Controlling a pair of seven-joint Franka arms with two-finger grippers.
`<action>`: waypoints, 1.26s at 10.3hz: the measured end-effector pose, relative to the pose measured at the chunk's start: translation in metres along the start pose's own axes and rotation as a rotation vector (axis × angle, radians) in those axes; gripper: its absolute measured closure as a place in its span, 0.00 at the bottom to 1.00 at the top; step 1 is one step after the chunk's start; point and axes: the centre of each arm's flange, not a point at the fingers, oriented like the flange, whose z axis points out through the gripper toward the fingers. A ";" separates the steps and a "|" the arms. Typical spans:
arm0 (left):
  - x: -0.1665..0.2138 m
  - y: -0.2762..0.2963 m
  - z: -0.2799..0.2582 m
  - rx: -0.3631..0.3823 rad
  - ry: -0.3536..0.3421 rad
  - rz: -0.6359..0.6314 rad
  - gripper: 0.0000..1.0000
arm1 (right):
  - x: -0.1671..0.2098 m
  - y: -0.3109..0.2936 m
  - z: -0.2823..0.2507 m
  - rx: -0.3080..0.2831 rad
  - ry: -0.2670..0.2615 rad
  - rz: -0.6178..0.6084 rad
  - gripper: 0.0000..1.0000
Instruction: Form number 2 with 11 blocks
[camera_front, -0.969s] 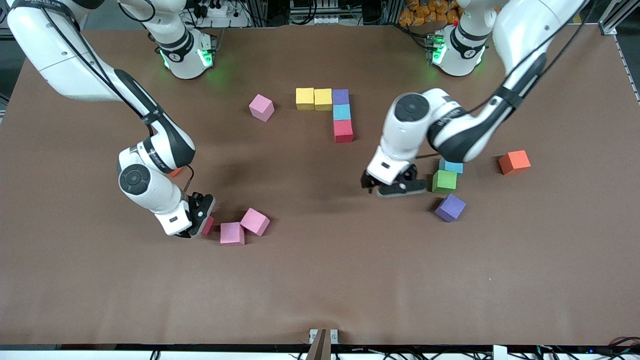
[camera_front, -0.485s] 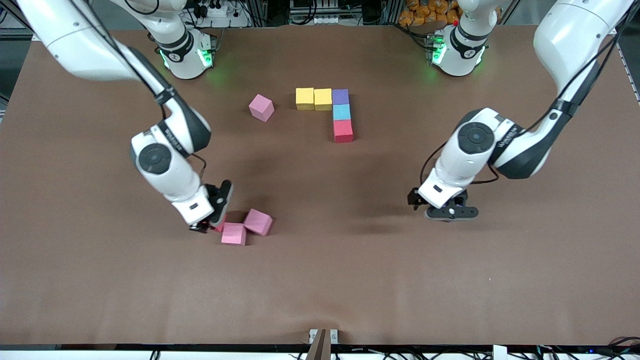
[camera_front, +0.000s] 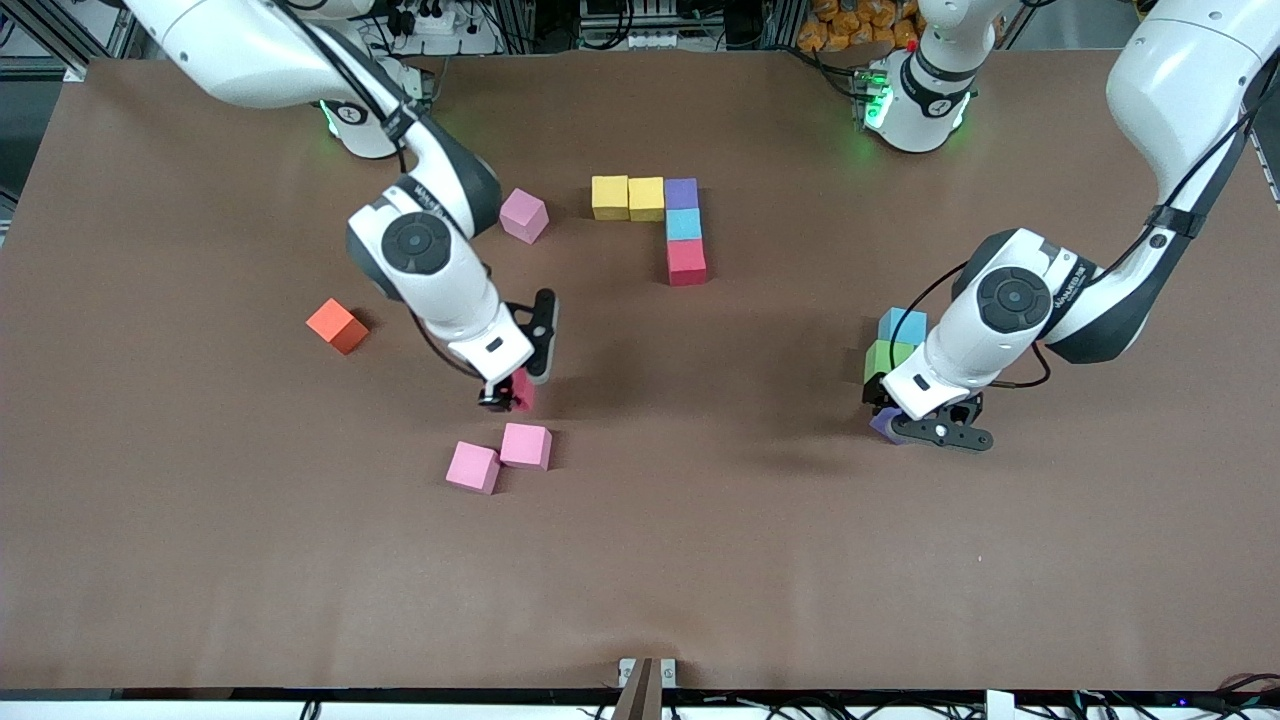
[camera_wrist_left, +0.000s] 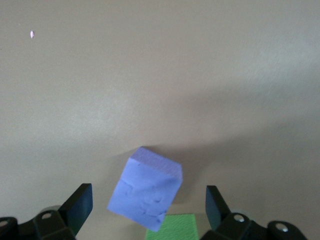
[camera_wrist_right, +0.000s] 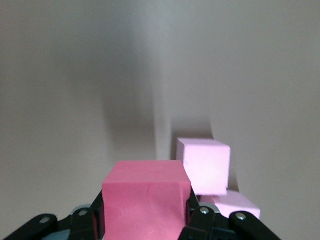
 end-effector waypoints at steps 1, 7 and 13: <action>-0.003 -0.008 0.005 -0.005 -0.010 0.053 0.00 | 0.017 -0.014 0.001 0.012 0.004 -0.001 0.40; -0.012 -0.020 0.025 -0.057 -0.045 0.187 0.00 | 0.112 -0.124 0.041 0.125 -0.012 0.100 0.40; -0.016 -0.028 0.038 -0.084 -0.059 0.248 0.00 | 0.160 -0.196 0.073 0.176 -0.015 0.005 0.40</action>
